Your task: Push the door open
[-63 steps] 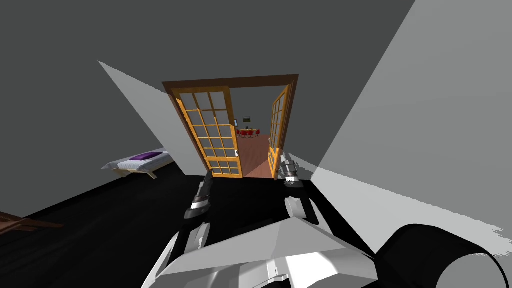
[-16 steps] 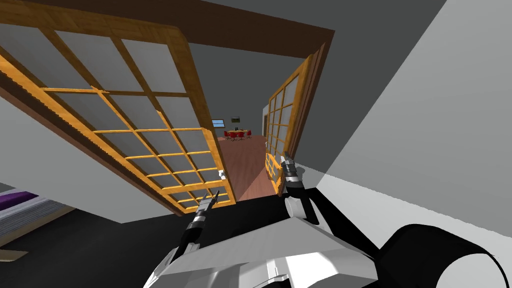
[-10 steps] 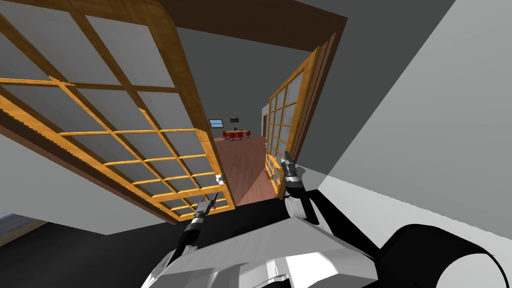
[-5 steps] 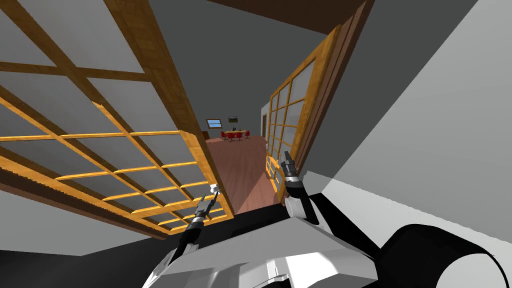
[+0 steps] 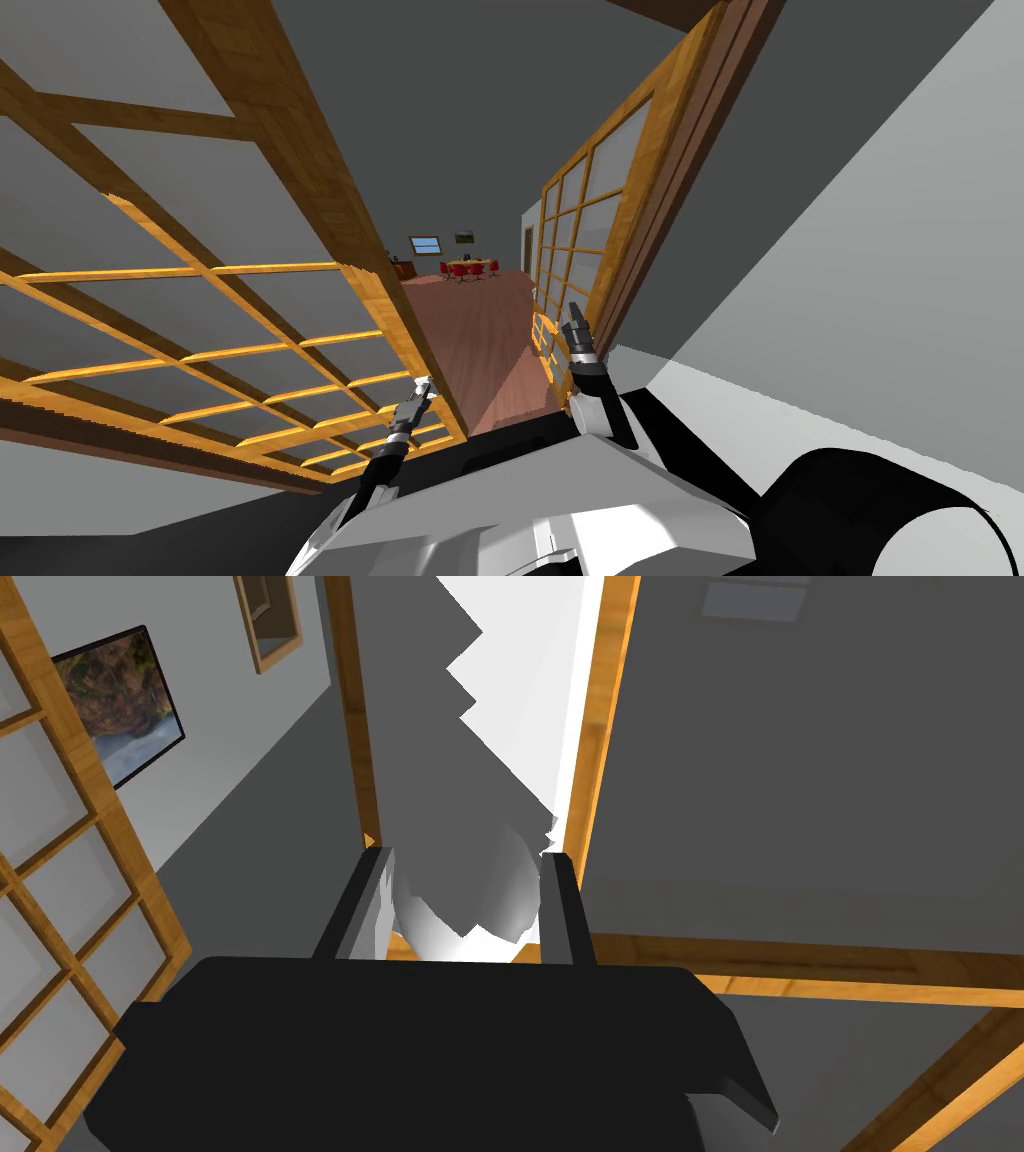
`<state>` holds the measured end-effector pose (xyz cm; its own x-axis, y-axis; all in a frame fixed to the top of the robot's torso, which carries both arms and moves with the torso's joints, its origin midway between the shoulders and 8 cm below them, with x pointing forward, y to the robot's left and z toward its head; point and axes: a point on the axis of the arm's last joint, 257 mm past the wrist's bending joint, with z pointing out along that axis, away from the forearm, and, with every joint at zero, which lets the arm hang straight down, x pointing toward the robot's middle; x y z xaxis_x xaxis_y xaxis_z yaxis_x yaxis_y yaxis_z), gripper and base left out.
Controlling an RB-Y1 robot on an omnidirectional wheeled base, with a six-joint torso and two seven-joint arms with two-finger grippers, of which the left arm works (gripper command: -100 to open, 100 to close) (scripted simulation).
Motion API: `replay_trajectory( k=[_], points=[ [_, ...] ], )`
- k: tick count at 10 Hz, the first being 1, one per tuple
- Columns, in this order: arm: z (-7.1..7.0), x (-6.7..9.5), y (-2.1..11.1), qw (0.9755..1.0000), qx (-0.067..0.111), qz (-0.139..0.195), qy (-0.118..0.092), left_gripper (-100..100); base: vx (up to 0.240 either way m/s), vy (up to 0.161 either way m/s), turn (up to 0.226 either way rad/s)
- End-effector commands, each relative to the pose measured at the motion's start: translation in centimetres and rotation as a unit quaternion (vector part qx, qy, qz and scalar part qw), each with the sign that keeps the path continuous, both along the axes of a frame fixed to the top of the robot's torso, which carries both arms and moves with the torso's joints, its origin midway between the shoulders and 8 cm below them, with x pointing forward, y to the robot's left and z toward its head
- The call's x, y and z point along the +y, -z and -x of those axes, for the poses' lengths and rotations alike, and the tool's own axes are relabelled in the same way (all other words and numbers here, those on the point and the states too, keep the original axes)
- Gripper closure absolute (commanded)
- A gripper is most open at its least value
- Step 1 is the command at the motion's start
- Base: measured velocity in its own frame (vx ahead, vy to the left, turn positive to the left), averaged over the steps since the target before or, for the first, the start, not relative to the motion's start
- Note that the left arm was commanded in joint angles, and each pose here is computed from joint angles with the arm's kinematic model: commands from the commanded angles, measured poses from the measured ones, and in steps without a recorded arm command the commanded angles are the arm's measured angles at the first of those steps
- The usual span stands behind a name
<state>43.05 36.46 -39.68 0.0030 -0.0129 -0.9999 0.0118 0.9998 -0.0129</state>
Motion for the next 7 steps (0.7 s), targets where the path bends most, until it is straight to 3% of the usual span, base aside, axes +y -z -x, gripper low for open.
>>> replay_trajectory(
  k=[1, 4, 7],
  points=[
    [0.1, 0.05, 0.08, 1.0, 0.001, 0.0, 0.0, 100, -0.018, 0.0, -0.002],
    [0.1, 0.05, 0.08, 1.0, 0.001, 0.0, 0.0, 100, -0.003, 0.001, 0.001],
    [0.01, 0.19, 0.03, 0.9994, 0.0, 0.034, -0.006, 100, 0.014, 0.003, -0.013]
  ],
)
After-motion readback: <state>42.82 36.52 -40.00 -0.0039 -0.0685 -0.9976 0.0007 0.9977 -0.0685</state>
